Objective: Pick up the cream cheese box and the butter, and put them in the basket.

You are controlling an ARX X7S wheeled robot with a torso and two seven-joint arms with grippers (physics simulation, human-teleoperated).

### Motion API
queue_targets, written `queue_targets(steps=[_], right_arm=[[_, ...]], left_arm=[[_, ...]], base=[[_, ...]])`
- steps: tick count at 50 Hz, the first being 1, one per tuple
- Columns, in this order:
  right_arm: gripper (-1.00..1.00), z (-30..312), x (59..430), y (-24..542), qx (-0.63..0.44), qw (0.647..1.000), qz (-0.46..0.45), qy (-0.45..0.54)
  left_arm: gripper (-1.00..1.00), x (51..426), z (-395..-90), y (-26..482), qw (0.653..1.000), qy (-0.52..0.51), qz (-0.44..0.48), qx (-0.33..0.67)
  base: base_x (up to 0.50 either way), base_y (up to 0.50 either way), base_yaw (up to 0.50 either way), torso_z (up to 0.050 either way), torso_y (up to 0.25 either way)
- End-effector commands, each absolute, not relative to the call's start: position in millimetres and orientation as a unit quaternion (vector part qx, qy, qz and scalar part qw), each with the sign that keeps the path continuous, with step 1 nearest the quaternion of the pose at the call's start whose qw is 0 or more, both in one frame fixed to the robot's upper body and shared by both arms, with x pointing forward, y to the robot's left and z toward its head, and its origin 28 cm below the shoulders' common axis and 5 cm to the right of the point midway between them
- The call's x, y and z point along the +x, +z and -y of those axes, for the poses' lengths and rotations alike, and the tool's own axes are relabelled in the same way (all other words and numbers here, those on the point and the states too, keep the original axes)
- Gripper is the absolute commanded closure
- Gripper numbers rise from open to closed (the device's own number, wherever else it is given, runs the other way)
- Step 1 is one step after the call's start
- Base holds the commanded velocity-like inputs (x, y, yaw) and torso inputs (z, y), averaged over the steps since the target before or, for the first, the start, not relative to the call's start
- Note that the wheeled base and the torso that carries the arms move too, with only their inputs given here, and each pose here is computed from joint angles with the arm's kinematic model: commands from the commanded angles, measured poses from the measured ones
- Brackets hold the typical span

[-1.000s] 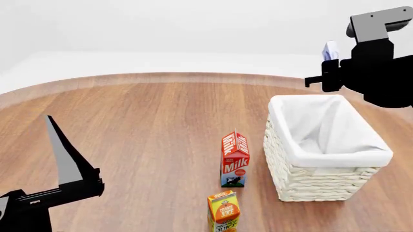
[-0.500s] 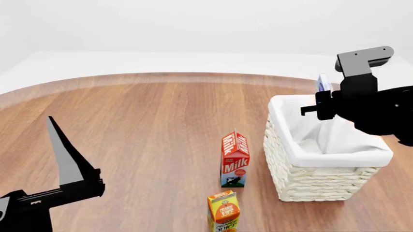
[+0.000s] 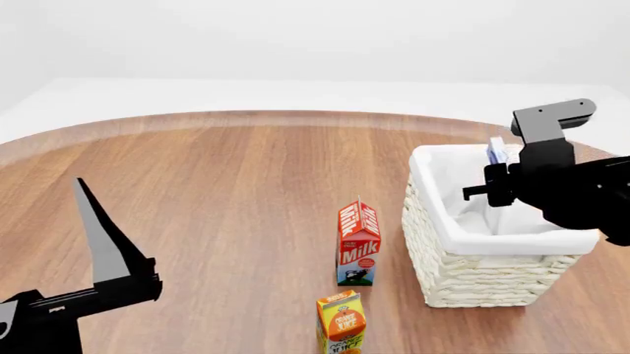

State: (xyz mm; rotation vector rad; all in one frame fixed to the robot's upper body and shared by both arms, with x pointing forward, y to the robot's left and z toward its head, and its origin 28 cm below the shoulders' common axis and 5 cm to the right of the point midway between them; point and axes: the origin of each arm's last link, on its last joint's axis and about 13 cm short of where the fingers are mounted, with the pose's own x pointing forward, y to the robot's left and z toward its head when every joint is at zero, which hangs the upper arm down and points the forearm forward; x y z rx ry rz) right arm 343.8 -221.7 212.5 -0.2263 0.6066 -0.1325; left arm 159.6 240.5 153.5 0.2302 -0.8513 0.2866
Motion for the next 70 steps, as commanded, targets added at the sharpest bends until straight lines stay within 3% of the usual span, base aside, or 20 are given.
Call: queue_targets(steps=[1,21,22,49,70], right_arm=[[1.0,227,341,207,-0.125,0.943,-0.301,-0.074],[1.0,227,340,200,-0.133,0.939,-0.309,-0.071],[-1.0,227,340,201,-0.133,0.939,-0.309,-0.072],[-1.0,224,317,231,-0.151,0.953,-0.253,-0.065],[-1.0,187,204,273,-0.233,0.969,-0.084,0.004]], left_arm=[[-1.0,160,-240,153,0.895,0.137,0.41,0.111],[-1.0,160,-239,152,0.896,0.135,0.408,0.112],[-1.0,160,-239,152,0.896,0.134,0.408,0.112],[-1.0,161,-238,150,0.896,0.131,0.408,0.112],[-1.0,158,-240,154,0.894,0.135,0.413,0.113]], base=[[0.0,0.0,0.0,0.0,0.0],[0.0,0.0,0.0,0.001,0.001],[0.0,0.0,0.0,0.0,0.0],[0.0,0.0,0.0,0.0,0.0],[0.0,0.0,0.0,0.0,0.0]])
